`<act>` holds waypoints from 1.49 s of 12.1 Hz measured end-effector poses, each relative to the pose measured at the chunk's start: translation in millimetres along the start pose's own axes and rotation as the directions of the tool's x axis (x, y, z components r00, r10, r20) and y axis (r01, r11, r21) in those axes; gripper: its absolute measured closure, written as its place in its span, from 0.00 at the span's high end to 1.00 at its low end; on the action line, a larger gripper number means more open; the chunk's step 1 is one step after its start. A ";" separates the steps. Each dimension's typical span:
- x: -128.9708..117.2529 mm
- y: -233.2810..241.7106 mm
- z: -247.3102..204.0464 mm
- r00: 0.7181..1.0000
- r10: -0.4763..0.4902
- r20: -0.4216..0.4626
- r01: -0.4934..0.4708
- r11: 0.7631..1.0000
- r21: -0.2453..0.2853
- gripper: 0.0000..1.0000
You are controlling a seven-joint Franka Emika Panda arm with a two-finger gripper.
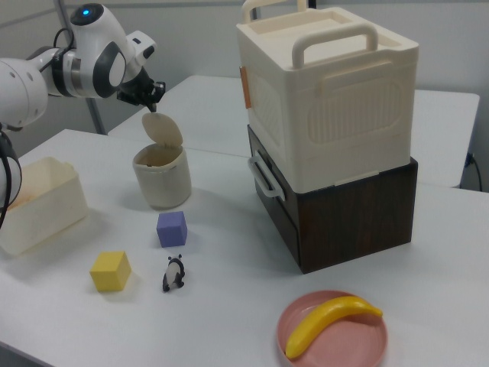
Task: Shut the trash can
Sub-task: 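Lower the gripper against the raised lid's inner face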
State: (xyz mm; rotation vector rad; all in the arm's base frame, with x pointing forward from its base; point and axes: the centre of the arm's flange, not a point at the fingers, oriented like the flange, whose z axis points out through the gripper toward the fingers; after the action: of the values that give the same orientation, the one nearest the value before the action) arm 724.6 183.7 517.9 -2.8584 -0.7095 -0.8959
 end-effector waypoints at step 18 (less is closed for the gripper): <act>-3.5 -0.2 8.2 0.999 0.027 0.017 -0.027 1.000 -0.005 0.01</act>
State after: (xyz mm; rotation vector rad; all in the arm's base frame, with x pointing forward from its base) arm 726.3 184.0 509.2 -2.8754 -0.6691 -0.8720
